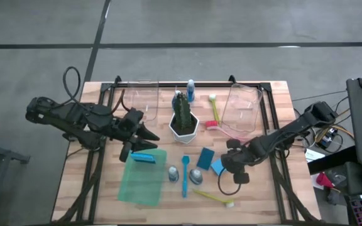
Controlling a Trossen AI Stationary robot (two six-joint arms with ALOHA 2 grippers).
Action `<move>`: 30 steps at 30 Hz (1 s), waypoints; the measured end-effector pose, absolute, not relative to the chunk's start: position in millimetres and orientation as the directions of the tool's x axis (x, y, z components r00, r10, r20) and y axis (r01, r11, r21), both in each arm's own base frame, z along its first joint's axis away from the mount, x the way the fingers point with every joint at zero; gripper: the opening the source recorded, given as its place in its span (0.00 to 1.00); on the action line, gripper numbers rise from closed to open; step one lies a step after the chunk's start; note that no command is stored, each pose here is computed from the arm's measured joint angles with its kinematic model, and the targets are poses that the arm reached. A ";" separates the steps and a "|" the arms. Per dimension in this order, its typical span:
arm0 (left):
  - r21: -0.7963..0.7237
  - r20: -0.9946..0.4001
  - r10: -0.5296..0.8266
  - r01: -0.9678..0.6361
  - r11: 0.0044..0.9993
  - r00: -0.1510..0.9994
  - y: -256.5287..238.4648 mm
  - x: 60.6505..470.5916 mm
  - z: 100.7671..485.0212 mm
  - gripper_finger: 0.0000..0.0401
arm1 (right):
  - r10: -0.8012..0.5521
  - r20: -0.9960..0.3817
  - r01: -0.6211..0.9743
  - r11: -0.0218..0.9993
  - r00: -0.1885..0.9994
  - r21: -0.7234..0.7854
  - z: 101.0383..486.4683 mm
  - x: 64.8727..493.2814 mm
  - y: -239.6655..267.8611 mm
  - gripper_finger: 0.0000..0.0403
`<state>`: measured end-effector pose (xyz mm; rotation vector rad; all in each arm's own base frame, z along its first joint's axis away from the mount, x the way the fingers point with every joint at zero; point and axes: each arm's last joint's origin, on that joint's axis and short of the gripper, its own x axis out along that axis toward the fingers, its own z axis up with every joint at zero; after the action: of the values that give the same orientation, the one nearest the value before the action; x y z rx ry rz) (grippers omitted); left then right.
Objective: Pick & Place Kitchen Sink Supplies
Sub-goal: Put the blue sponge wipe into the green bin
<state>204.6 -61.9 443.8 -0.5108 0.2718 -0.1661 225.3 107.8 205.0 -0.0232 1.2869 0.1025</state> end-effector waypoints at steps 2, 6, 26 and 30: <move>-0.520 -0.210 -0.224 0.085 0.850 0.952 -61.9 204.4 444.3 0.36 | 0.068 -0.956 -0.112 0.993 0.285 0.037 197.3 224.1 107.2 0.36; -0.547 -0.195 -0.224 0.084 0.833 0.955 -61.9 204.7 445.8 0.36 | 0.071 -0.953 -0.131 0.991 0.293 0.034 185.8 221.3 105.9 0.35; -0.583 -0.186 -0.158 0.020 0.812 0.970 -60.3 205.5 446.3 0.36 | 0.085 -0.933 -0.249 0.968 0.350 -0.005 147.9 209.0 101.2 0.33; -0.593 -0.186 -0.142 0.004 0.805 0.972 -59.8 205.5 446.4 0.36 | 0.080 -0.935 -0.262 0.965 0.346 -0.014 142.3 205.7 99.4 0.31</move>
<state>205.5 -59.8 446.4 -0.6310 0.2268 -0.0790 205.7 99.4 142.3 -0.1724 1.1990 0.2236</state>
